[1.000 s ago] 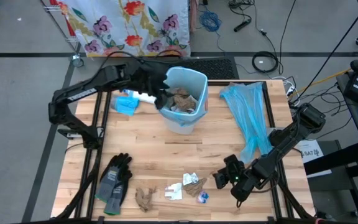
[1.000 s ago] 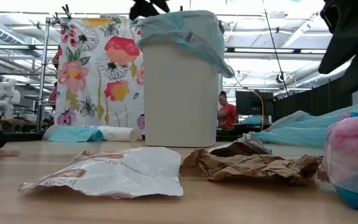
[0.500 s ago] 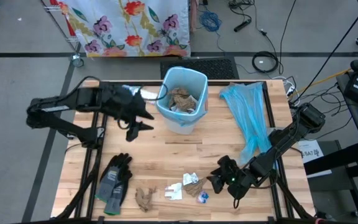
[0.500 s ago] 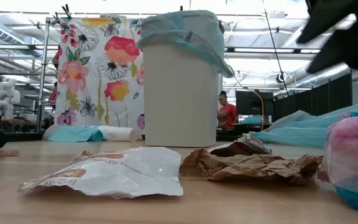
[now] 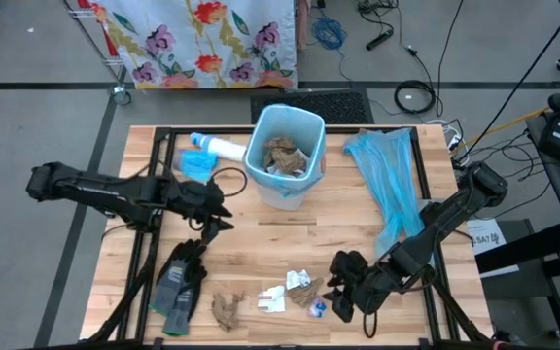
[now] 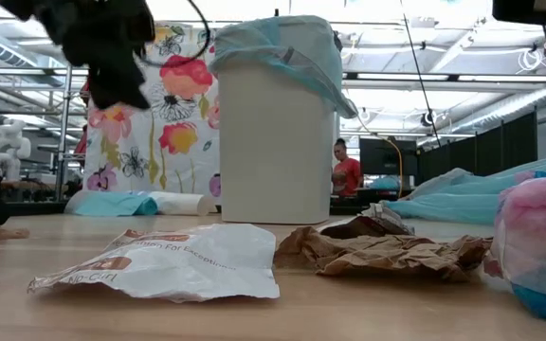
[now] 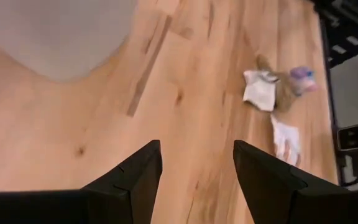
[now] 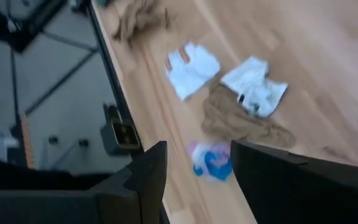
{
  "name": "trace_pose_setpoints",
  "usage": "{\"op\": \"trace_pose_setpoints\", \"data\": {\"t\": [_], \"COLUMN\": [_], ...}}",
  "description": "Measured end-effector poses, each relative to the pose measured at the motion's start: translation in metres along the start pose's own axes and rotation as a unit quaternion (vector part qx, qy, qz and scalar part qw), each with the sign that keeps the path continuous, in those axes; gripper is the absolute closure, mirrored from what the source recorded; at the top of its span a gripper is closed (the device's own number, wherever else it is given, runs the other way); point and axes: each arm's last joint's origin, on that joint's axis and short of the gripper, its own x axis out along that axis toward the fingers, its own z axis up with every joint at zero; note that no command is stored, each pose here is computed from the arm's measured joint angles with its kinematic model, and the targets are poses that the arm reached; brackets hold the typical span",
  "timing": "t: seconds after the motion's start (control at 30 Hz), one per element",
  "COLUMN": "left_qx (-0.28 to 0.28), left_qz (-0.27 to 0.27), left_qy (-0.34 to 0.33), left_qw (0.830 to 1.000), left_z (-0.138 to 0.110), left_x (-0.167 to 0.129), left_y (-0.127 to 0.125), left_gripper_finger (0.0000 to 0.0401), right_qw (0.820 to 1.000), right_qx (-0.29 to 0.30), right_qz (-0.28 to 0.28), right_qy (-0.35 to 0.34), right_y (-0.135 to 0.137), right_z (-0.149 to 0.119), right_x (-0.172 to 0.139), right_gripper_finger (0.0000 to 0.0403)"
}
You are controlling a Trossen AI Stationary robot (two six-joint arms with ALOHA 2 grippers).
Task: Place trash/remove bag and relplace
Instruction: Put the pink trashbag into the trash bin
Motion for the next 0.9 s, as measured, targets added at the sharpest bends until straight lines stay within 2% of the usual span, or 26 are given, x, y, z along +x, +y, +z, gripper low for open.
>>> {"op": "trace_pose_setpoints", "data": {"t": [0.13,0.23,0.33,0.43,0.73,0.9], "left_qx": [-0.028,-0.057,-0.059,-0.058,-0.067,-0.071], "left_qz": [0.008,0.025,0.022,0.019,0.016,0.021], "left_qy": [0.007,0.019,0.016,0.023,0.023,0.020], "left_qw": [1.000,0.998,0.998,0.998,0.997,0.997], "left_z": [-0.011,-0.016,-0.015,-0.016,-0.015,-0.015], "left_x": [0.009,0.014,0.014,0.015,0.015,0.015], "left_y": [0.006,0.010,0.009,0.009,0.009,0.009], "left_gripper_finger": [0.0200,0.0200,0.0200,0.0200,0.0200,0.0200], "right_qw": [0.998,0.992,0.985,0.980,0.972,0.971], "right_qx": [-0.034,-0.071,-0.104,-0.128,-0.148,-0.142], "right_qz": [-0.014,-0.049,-0.079,-0.087,-0.109,-0.120], "right_qy": [0.052,0.087,0.117,0.127,0.149,0.148], "right_y": [0.010,0.015,0.021,0.026,0.023,0.017], "right_z": [-0.006,-0.013,-0.018,-0.022,-0.034,-0.039], "right_x": [0.022,0.043,0.060,0.077,0.116,0.135], "right_gripper_finger": [0.0234,0.0234,0.0234,0.0234,0.0238,0.0283]}}
